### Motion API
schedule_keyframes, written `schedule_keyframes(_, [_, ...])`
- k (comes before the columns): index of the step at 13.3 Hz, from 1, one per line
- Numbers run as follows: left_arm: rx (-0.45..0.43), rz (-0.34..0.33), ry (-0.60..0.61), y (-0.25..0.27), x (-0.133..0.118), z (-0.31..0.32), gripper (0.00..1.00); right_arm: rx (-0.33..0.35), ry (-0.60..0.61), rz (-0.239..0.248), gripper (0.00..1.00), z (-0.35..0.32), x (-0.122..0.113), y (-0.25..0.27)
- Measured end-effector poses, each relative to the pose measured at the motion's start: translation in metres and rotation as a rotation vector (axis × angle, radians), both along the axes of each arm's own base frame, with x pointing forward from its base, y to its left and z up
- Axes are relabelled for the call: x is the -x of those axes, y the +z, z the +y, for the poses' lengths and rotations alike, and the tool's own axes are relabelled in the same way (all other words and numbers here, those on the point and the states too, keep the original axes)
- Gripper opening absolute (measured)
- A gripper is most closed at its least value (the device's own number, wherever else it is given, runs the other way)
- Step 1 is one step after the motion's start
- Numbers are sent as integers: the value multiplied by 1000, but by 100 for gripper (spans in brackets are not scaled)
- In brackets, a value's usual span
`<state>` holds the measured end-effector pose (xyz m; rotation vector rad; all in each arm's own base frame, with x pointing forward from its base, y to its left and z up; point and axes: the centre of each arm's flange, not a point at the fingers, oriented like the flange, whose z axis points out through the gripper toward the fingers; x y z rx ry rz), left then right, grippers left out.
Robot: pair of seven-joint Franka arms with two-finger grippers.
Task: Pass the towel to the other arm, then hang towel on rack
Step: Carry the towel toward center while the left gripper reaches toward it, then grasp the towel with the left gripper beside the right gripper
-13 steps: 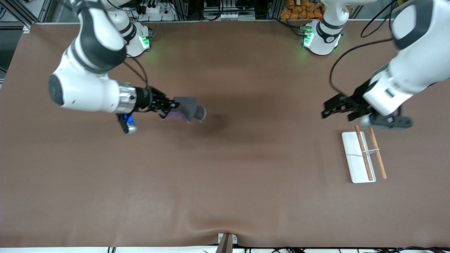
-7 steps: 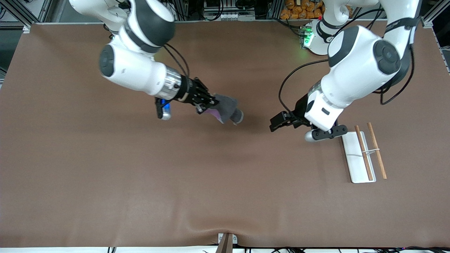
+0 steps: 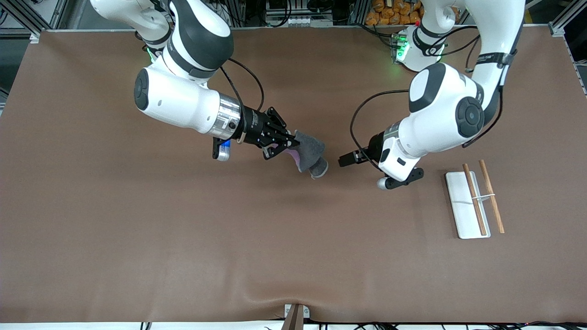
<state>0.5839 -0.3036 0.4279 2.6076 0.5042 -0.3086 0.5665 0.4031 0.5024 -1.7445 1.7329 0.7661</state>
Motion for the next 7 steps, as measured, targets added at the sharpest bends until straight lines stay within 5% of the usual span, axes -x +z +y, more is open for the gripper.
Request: schedule_keyframes(7, [203,70,144,11,-26,12,96,-9,-20,11,3,4,-3,4])
